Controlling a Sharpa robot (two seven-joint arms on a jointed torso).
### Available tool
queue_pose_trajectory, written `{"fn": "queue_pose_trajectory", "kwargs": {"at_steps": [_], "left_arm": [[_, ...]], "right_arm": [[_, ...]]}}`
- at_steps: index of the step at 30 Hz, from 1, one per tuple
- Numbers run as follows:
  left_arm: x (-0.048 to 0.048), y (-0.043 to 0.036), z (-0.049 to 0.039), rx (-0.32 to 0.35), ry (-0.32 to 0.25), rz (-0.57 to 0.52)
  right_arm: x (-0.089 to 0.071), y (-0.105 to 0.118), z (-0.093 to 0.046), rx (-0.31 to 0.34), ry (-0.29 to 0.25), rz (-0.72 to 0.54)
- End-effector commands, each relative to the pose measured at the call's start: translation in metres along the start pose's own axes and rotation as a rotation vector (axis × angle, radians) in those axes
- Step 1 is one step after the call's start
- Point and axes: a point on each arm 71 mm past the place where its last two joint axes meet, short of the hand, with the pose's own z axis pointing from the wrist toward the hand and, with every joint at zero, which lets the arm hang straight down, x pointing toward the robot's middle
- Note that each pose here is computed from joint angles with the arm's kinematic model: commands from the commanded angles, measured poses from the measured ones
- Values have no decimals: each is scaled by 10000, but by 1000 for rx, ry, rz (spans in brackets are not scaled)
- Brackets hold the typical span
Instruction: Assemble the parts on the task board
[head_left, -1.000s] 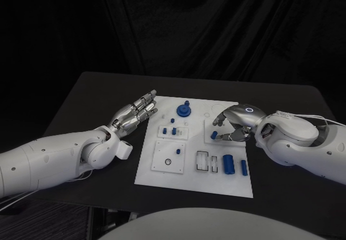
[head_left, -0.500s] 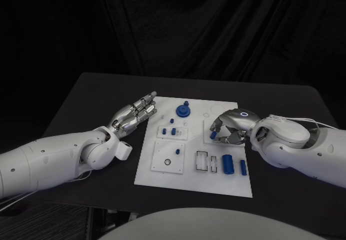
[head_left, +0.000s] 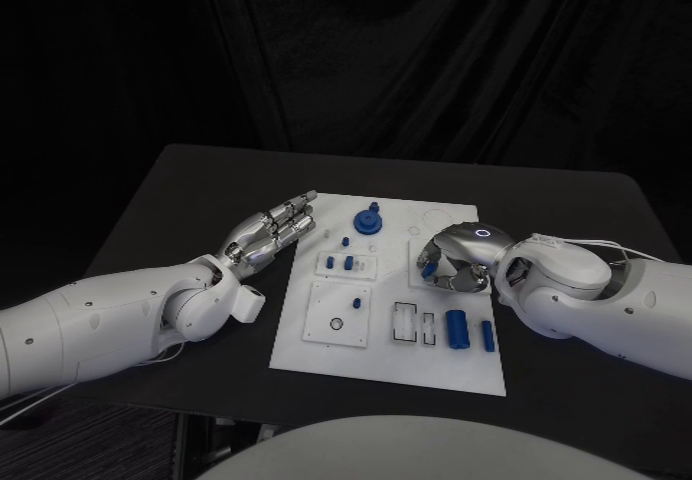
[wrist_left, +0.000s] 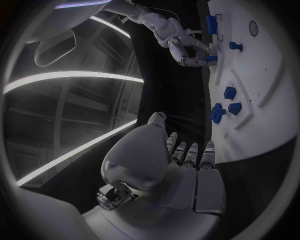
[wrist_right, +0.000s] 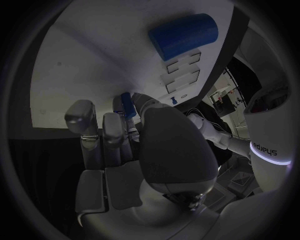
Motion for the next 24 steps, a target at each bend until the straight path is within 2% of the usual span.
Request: {"fn": "queue_pose_trajectory", "kwargs": {"at_steps": [1, 7, 17, 24], "left_arm": [[23, -30, -1, 55, 16, -12], [23, -14, -7, 46, 17, -14], [28, 9, -15, 34, 21, -20], [28, 17, -19, 29, 20, -20]], "right_arm": [[5, 6, -4, -10, -7, 14], [-20, 10, -4, -12, -42, 21], [-47, 55, -35, -14, -65, 32], [-205, 106, -86, -24, -117, 33]]}}
